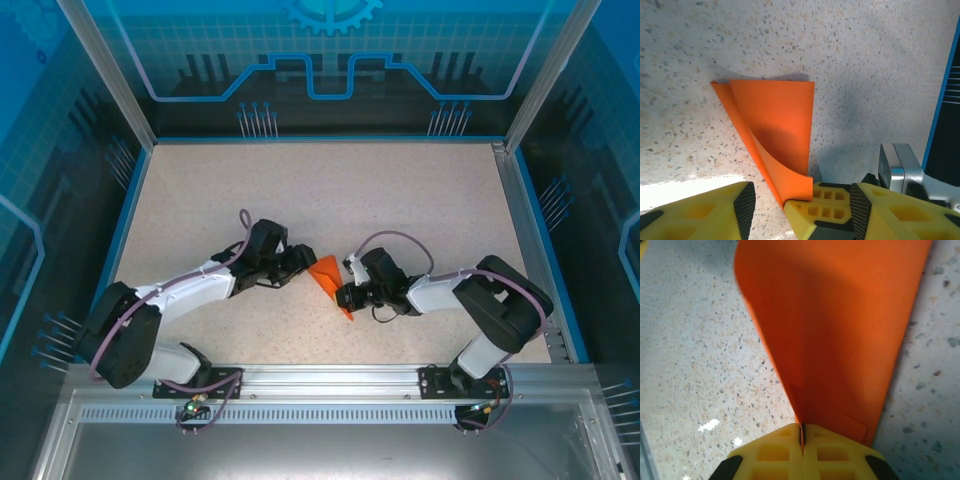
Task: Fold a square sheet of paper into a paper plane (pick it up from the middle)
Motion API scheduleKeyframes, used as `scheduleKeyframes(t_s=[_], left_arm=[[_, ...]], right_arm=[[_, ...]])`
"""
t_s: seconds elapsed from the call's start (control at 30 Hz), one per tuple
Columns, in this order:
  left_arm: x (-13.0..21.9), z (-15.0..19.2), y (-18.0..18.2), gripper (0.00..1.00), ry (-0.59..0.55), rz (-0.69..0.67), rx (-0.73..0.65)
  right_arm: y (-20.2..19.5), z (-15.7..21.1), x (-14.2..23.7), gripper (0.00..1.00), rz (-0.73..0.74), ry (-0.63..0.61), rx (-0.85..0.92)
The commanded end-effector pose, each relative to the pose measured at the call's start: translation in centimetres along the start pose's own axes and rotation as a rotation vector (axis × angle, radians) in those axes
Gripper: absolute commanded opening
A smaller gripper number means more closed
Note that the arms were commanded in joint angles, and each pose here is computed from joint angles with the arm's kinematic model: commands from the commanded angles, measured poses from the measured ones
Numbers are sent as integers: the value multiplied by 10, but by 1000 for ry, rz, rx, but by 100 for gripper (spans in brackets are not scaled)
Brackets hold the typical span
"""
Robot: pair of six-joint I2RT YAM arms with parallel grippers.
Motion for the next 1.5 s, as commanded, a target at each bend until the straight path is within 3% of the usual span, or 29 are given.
scheduleKeyframes(t_s=[0.0, 0.5, 0.83, 1.23, 1.33, 1.47], left_arm=[[-7, 7, -3, 55, 44, 49, -15], [-30, 13, -36, 54, 129, 260, -41], [-54, 20, -28, 54, 155, 241, -46], [-65, 27, -12, 54, 178, 174, -54], [-65, 26, -12, 54, 177, 170, -60], [-66, 27, -11, 54, 183, 168, -62]], right_arm=[[-3, 4, -6, 3, -23, 43, -70], [-16, 7, -15, 6, -14, 111, -197], [-20, 8, -13, 9, 1, 118, -223], [2, 2, 8, 23, -24, 105, -184], [6, 0, 15, 23, -23, 91, -175], [7, 2, 18, 14, -17, 101, -169]])
Point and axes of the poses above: each hand's point on the last joint's axis, 136 mm out from that joint toward the fingers, its own x axis back along the fingers, its own y axis along the line the jaws close on, z = x × y, the point moved 1 cm from there along x, back along the fingers, and after that the axes turned 15 degrees about -x, right-handed, at the moved point
